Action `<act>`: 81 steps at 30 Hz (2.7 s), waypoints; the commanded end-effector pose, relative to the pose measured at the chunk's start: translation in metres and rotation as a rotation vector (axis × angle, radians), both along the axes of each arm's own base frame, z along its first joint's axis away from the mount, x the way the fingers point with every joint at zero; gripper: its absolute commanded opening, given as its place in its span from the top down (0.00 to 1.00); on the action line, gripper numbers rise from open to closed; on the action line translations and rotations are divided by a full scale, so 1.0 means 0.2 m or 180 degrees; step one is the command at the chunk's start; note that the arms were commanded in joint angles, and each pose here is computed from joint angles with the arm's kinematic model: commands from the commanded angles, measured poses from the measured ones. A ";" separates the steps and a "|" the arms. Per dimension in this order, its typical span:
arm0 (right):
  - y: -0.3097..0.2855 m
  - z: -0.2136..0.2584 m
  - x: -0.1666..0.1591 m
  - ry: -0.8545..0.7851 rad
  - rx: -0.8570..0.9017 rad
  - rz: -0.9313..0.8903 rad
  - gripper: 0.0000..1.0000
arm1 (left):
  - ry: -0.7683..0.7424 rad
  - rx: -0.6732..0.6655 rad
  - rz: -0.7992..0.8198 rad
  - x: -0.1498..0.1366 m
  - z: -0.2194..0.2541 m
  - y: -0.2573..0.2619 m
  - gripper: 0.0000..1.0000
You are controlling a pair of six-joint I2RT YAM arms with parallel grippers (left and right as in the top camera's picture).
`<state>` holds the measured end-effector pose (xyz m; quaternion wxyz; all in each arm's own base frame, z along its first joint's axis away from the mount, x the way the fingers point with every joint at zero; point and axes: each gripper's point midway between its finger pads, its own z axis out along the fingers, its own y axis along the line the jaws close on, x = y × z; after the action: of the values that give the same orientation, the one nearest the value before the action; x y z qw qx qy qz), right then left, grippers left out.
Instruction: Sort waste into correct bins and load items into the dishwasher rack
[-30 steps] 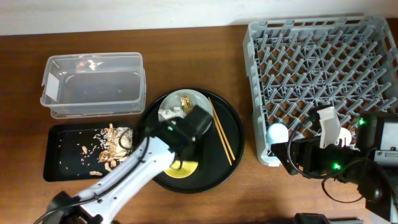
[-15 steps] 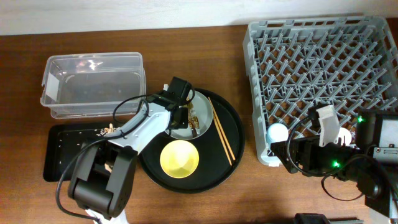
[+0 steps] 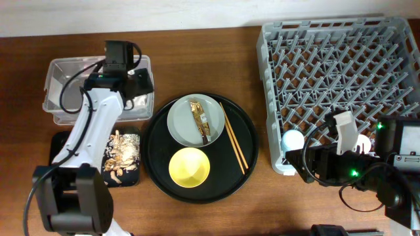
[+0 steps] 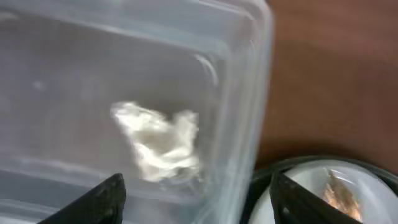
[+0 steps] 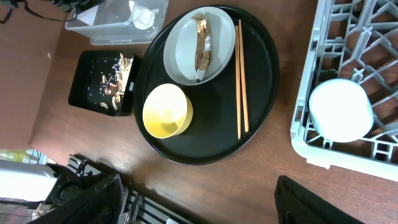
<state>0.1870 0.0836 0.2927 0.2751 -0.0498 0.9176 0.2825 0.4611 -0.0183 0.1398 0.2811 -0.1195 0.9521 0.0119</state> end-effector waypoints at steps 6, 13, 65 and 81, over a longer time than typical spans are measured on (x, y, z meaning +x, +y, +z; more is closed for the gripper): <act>-0.01 0.00 -0.01 0.0017 -0.0041 -0.0015 0.21 | 0.0776 -0.0112 -0.1099 -0.44 -0.23 -0.90 0.40; 0.00 -0.01 -0.01 0.0035 -0.0039 -0.0015 0.21 | 0.1318 -0.0041 -0.0849 -0.49 -0.72 -0.99 0.83; -0.08 -0.84 0.39 0.2474 0.0007 -0.0030 0.01 | -0.3245 -0.0053 -0.1420 -1.13 0.25 -0.18 0.01; -0.04 -0.88 0.53 0.2246 0.0237 0.0009 0.04 | -0.3056 -0.0164 -0.1551 -1.12 0.12 -0.21 0.01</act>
<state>0.2892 0.0645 0.1072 -0.0659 0.0693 0.9546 0.2820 0.2378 -0.0584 0.1636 0.6757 0.0947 0.7195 -0.1299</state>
